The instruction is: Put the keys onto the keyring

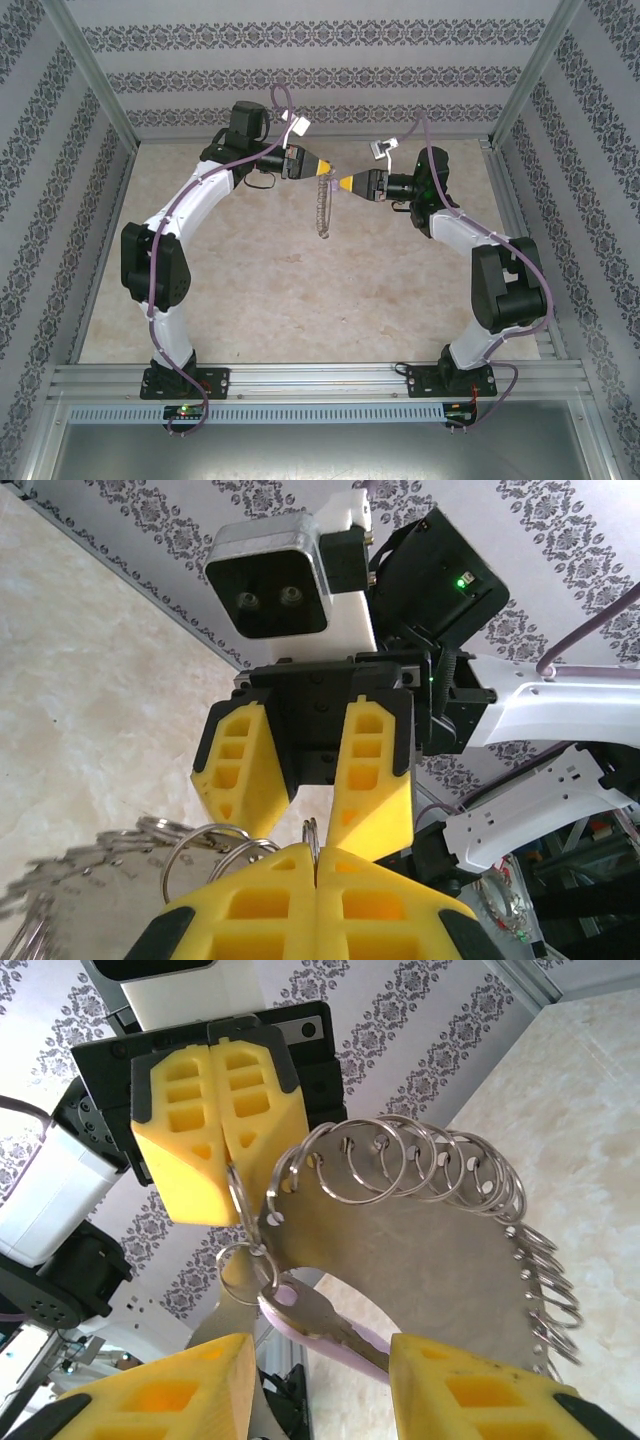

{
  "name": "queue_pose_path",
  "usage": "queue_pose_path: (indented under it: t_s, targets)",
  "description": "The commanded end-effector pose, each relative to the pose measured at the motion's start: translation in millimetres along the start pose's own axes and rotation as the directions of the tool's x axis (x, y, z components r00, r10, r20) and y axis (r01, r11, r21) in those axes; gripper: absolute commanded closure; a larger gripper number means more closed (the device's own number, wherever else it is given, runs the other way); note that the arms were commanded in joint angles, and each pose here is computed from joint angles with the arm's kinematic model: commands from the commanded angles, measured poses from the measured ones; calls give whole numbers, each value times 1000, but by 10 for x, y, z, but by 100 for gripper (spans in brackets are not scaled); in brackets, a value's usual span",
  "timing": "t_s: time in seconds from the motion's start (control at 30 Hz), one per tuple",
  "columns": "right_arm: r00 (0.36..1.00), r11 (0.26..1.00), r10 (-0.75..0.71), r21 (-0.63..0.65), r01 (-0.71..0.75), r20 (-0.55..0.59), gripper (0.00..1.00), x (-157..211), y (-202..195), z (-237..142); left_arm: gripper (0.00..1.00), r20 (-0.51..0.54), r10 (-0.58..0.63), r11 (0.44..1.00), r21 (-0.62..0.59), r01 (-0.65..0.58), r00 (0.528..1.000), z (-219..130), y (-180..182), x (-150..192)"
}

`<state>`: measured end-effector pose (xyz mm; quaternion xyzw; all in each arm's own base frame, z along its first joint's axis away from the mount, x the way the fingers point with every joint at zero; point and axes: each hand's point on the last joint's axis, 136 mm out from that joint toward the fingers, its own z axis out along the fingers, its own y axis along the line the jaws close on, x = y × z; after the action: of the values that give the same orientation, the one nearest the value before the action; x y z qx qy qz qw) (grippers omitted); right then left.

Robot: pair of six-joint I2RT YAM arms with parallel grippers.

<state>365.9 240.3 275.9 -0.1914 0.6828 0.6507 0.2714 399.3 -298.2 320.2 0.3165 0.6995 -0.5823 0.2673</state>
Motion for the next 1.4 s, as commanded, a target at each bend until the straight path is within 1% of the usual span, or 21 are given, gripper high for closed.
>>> queue_pose_path:
  t_s: [0.0,0.23,0.43,0.5,0.63,0.77,1.1,1.27,1.37]
  targets:
    - [995,994,-103,-28,103,2,58,-15,208,42,100,25,95,993,61,-96,995,-56,-349,-143]
    - [993,992,-118,-37,118,-5,57,-40,217,105,100,23,97,992,73,-99,995,-61,-388,-141]
    - [990,989,-138,-57,136,-20,59,-24,267,156,100,24,92,993,71,-94,995,-52,-375,-138]
    - [989,988,-142,-67,140,-30,64,-3,287,177,100,24,92,993,73,-94,995,-55,-374,-138]
    - [988,986,-148,-81,144,-46,85,57,317,210,100,24,90,993,72,-92,996,-52,-371,-136]
    - [988,986,-145,-90,139,-60,100,133,321,241,100,26,90,993,71,-92,996,-59,-364,-142]
    - [988,986,-140,-96,133,-67,100,156,336,327,100,25,91,993,78,-92,996,-49,-373,-136]
    - [990,988,-135,-76,131,-48,100,114,307,262,100,21,92,993,78,-93,996,-57,-374,-107]
    - [990,989,-139,-55,137,-25,100,65,305,160,100,16,94,992,80,-95,995,-62,-379,-82]
